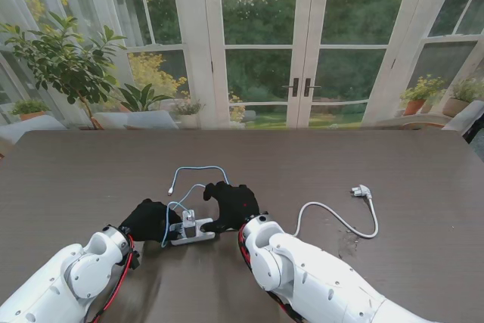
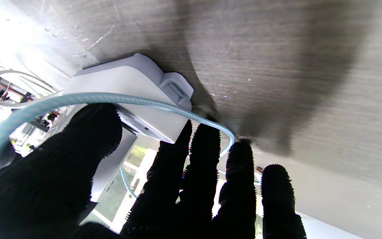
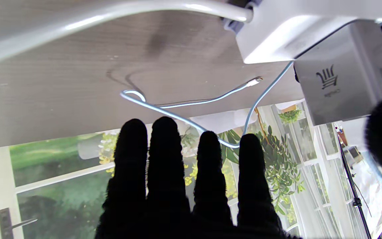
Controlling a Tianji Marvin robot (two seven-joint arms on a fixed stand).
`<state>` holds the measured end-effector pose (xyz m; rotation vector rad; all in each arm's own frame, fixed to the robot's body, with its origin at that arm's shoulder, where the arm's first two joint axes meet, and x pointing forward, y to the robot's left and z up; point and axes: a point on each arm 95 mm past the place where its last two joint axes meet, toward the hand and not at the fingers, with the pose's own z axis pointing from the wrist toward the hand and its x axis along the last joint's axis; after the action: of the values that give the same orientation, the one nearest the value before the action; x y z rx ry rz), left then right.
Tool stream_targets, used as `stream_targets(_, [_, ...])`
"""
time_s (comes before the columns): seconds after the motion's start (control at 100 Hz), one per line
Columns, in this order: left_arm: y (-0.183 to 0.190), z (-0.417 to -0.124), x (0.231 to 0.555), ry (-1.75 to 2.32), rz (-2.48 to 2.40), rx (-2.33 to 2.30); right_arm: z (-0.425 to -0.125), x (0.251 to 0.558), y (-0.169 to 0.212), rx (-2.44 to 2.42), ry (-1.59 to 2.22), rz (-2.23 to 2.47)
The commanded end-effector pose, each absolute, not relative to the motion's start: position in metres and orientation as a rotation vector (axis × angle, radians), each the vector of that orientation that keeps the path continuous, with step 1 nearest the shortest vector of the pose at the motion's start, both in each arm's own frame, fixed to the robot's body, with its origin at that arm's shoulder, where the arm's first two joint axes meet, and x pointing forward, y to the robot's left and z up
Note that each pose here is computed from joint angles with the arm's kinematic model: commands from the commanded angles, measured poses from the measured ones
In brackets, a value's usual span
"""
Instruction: Set up the charging station
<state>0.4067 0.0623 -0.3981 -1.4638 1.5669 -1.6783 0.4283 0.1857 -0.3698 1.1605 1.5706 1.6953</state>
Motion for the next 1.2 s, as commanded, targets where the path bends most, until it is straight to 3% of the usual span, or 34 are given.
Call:
stream_targets(0.0, [0.062,-0.413,0.397,1.618,-1.632,-1.509,-0.373,0.423,0.182,1.152,1.585,1.699])
stream_targets(1.19, [0.065,-0.411,0.394,1.636,-1.621,-1.521,-0.386,0.399,0.193,1.176,1.737,1.626])
